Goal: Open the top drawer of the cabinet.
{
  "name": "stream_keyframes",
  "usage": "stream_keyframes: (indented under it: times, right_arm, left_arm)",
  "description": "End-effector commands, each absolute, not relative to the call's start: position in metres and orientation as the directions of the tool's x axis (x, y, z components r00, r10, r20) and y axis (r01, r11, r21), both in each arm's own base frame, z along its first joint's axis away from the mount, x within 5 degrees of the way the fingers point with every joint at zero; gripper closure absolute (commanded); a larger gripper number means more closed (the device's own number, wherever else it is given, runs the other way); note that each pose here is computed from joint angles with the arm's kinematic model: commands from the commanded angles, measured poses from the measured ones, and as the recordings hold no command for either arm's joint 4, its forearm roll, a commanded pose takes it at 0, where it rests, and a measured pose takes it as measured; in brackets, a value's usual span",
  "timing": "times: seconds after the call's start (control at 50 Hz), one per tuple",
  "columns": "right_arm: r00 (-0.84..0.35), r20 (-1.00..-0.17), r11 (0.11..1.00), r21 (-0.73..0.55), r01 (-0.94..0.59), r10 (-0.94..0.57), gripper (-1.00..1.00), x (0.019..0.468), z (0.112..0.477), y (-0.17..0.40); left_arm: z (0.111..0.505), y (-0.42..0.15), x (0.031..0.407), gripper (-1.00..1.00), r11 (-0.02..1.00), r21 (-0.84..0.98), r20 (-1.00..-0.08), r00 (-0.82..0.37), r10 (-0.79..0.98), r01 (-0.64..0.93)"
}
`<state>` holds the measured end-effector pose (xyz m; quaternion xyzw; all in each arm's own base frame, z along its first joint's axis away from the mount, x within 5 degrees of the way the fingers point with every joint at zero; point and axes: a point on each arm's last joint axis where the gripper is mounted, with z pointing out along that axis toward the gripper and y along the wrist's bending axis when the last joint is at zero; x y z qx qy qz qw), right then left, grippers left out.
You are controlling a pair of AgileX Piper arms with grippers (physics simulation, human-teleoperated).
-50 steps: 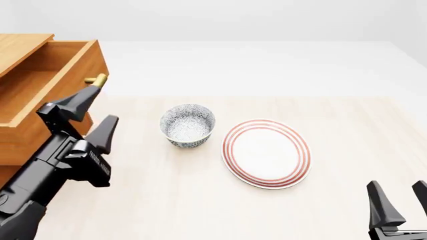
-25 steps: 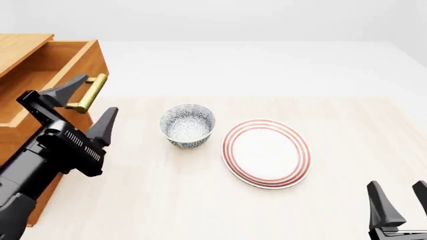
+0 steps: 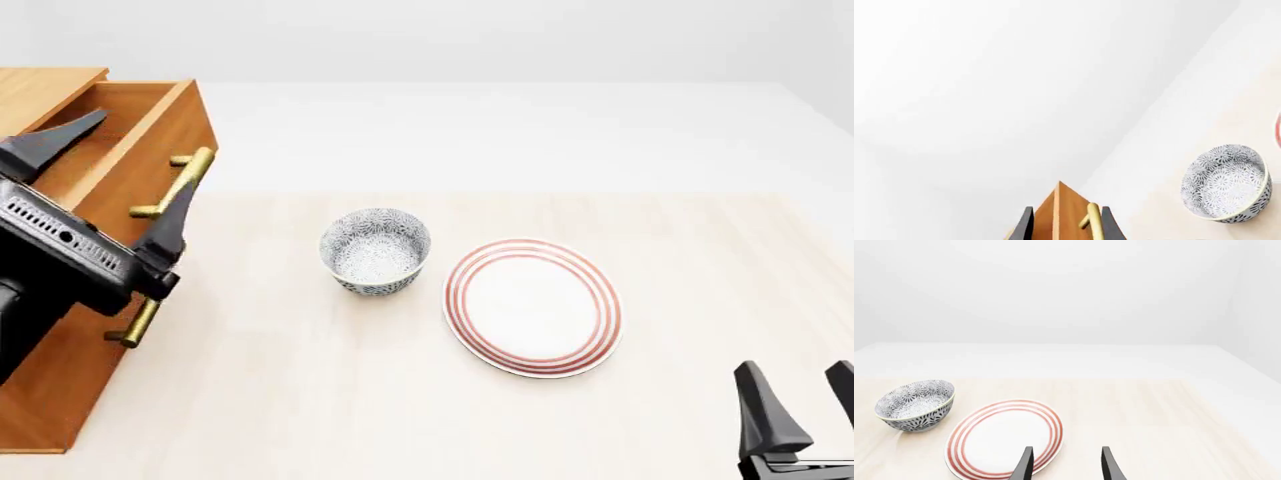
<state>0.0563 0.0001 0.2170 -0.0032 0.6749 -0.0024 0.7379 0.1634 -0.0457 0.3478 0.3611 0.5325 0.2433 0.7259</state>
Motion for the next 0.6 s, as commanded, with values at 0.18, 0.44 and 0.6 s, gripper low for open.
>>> stream_keyframes:
  times: [0.18, 0.44, 0.6]
  right_arm:
    - [0.089, -0.996, 1.0, -0.008, -0.001, -0.008, -1.0, 0.056, 0.217, 0.0]
    - [0.089, -0.996, 1.0, -0.008, -0.001, -0.008, -1.0, 0.056, 0.217, 0.0]
    - [0.089, -0.996, 1.0, -0.008, -0.001, -0.008, -1.0, 0.056, 0.217, 0.0]
  left_arm:
    - [0.377, -0.031, 0.138, -1.0, 0.779, 0.614, -0.785, 0.196, 0.587, 0.126]
    - [0.407, -0.025, 0.125, -1.0, 0.859, 0.485, -0.874, 0.108, 0.473, 0.166]
    - [0.415, -0.022, 0.12, -1.0, 0.881, 0.443, -0.896, 0.064, 0.438, 0.166]
